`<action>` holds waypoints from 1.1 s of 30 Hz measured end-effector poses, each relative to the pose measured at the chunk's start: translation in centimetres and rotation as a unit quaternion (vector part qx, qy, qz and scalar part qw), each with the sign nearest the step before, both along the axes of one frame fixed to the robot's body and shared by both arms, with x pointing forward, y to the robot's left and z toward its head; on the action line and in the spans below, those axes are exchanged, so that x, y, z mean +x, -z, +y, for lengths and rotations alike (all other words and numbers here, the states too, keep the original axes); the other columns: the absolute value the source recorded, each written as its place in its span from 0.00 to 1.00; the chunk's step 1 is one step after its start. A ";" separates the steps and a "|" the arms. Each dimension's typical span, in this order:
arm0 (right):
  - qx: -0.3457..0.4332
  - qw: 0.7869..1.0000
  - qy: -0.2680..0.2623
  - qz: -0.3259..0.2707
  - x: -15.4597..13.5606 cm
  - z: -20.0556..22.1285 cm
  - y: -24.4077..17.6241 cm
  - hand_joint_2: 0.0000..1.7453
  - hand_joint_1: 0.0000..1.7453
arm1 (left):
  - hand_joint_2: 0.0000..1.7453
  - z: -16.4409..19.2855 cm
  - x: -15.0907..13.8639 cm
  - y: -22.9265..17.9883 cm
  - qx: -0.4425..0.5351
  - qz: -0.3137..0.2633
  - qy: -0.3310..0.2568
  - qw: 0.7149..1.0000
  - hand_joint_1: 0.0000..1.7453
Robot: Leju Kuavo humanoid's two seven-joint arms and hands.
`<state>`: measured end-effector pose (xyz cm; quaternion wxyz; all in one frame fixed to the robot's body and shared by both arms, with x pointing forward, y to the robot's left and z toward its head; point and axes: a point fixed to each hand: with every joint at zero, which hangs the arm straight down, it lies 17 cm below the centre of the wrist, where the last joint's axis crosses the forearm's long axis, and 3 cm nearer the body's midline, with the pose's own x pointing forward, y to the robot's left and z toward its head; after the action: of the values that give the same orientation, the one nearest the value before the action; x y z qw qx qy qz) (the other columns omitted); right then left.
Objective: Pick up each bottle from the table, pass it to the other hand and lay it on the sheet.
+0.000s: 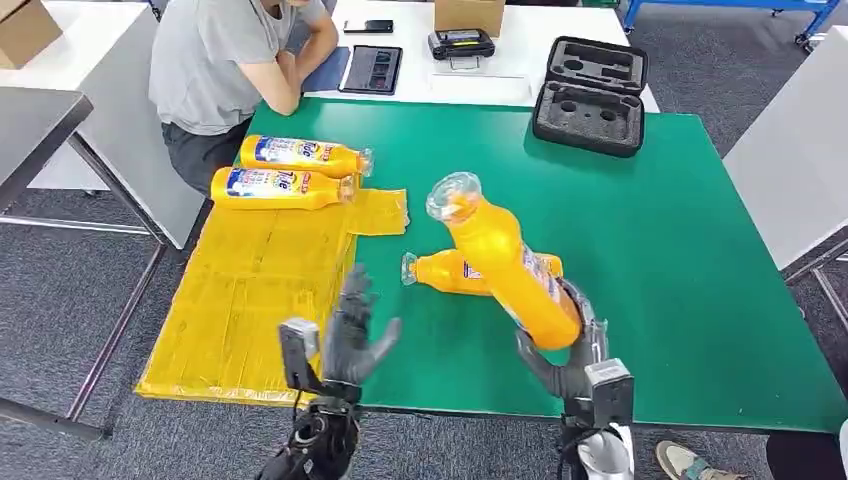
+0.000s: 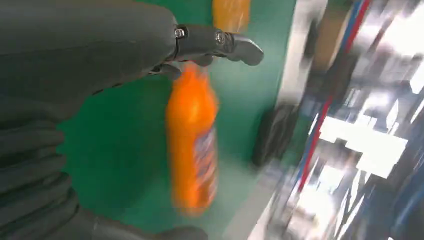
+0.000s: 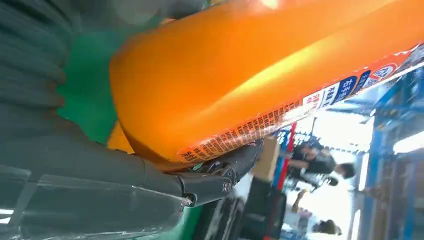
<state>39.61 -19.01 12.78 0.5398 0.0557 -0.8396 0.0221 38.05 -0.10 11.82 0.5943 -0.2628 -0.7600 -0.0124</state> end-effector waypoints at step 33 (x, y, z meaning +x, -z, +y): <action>-0.035 0.998 -0.058 0.000 0.8 6.2 0.4 1.00 1.00 | 0.00 -1.5 -0.9 -1.4 -0.003 -0.034 0.031 0.999 0.00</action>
<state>40.43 -12.80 12.39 0.5391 0.0855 -0.8338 0.0832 37.19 -1.60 13.23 0.5664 -0.2872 -0.7715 -0.0379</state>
